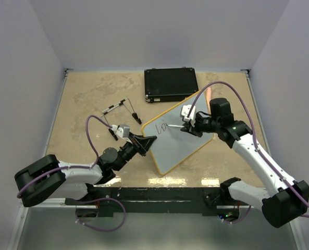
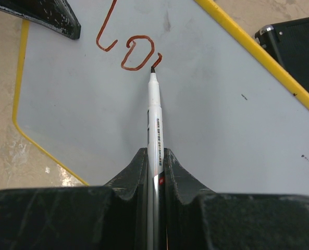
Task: Write a sentence on the whiteboard
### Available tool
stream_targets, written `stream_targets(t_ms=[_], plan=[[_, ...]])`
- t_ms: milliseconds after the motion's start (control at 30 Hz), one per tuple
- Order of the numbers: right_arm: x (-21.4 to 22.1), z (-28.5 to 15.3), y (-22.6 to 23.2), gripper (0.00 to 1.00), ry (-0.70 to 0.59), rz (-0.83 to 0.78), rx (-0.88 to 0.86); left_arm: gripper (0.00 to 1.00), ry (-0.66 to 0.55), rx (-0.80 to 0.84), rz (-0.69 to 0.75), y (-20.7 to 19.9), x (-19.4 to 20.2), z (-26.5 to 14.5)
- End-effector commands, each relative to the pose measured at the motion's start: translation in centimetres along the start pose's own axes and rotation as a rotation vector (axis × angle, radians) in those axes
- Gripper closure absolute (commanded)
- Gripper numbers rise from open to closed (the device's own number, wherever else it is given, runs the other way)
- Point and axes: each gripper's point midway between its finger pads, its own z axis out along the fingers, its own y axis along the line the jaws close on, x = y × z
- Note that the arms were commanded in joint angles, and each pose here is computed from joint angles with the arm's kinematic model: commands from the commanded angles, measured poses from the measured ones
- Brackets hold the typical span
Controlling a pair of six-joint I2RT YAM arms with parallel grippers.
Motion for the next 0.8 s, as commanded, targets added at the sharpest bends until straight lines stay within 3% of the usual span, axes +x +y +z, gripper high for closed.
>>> stream_targets(t_ms=[0, 433, 767], plan=[[1.4, 0.1, 0.2, 1.0, 0.057, -0.006, -0.009, 1.0, 0.028, -0.008, 0.072, 0.7, 0.7, -0.6], [2.7, 0.1, 0.3, 1.0, 0.105, 0.004, -0.013, 1.0, 0.028, -0.01, 0.075, 0.8, 0.8, -0.6], [0.2, -0.3, -1.7, 1.0, 0.046, -0.002, 0.071, 1.0, 0.041, 0.002, 0.076, 0.6, 1.1, -0.5]])
